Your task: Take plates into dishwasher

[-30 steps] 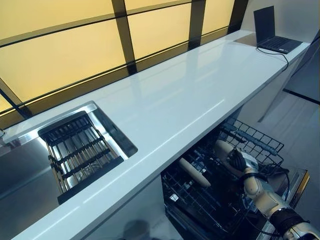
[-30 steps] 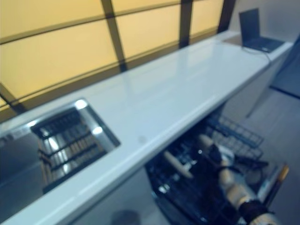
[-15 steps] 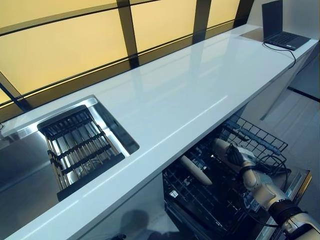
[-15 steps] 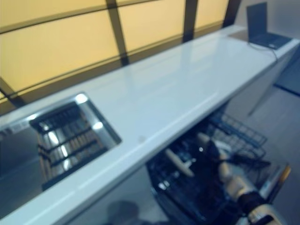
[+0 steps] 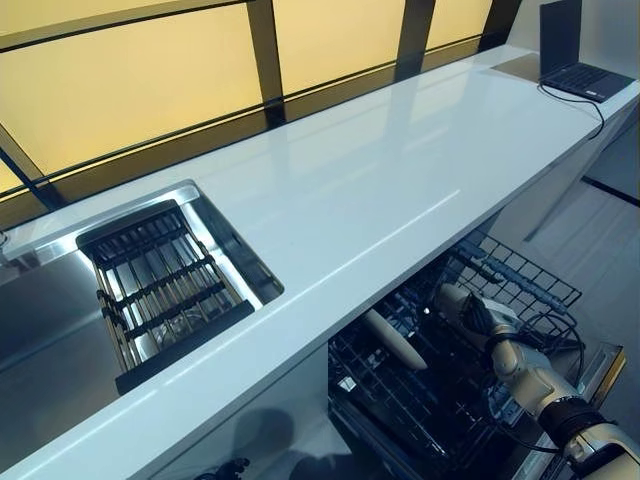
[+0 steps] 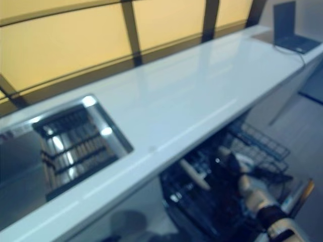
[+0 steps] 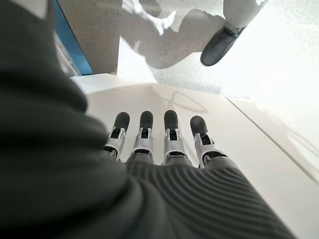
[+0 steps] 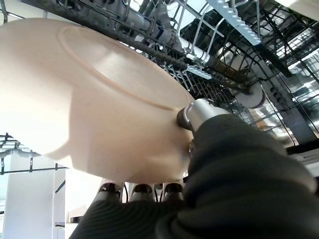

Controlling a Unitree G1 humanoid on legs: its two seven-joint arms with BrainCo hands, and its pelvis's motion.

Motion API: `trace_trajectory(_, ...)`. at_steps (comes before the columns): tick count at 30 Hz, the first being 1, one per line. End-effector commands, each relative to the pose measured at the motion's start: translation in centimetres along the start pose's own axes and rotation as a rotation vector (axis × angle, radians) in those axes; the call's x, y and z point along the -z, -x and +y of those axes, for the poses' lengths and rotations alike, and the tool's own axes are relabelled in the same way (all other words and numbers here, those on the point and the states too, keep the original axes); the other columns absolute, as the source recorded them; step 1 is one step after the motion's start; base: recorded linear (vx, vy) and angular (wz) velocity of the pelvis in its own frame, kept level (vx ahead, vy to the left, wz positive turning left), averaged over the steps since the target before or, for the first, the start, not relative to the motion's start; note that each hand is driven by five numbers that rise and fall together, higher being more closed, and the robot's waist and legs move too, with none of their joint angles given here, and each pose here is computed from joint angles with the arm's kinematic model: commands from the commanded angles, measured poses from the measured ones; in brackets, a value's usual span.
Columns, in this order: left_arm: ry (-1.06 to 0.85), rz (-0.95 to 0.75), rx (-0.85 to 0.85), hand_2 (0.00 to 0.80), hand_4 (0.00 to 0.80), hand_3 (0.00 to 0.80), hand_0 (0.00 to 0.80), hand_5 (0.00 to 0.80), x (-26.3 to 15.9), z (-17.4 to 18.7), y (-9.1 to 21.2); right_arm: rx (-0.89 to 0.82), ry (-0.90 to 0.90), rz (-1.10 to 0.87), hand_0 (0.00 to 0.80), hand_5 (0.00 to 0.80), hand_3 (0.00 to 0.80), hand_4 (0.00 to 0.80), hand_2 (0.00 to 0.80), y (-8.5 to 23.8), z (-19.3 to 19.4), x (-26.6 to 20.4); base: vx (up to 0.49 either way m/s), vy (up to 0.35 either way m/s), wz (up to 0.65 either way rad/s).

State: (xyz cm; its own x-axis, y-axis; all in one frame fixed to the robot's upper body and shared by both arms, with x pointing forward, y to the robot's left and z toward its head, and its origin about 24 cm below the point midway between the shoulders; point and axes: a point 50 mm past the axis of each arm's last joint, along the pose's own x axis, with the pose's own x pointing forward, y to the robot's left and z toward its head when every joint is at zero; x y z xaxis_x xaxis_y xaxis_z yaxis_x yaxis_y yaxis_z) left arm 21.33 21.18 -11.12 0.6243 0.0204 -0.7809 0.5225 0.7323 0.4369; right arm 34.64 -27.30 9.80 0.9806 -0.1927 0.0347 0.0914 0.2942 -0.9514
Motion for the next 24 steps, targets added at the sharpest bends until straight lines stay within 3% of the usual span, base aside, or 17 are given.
trace_trajectory(1, -0.093, -0.022, -0.033, 0.000, 0.000, 0.000, 0.000, 0.000, -1.2, 1.8, -0.2, -0.062, -0.033, -0.019, 0.800, 0.800, 0.800, 0.800, 0.800, -0.4, 1.1, -1.5, 0.000, 0.000, 0.00)
trace_trajectory(24, -0.096, -0.022, -0.031, 0.000, 0.000, 0.000, 0.000, 0.000, -1.4, 1.8, -0.3, -0.147, -0.089, 0.076, 0.800, 0.800, 0.800, 0.800, 0.800, 0.0, 3.1, -0.9, 0.000, 0.000, 0.00)
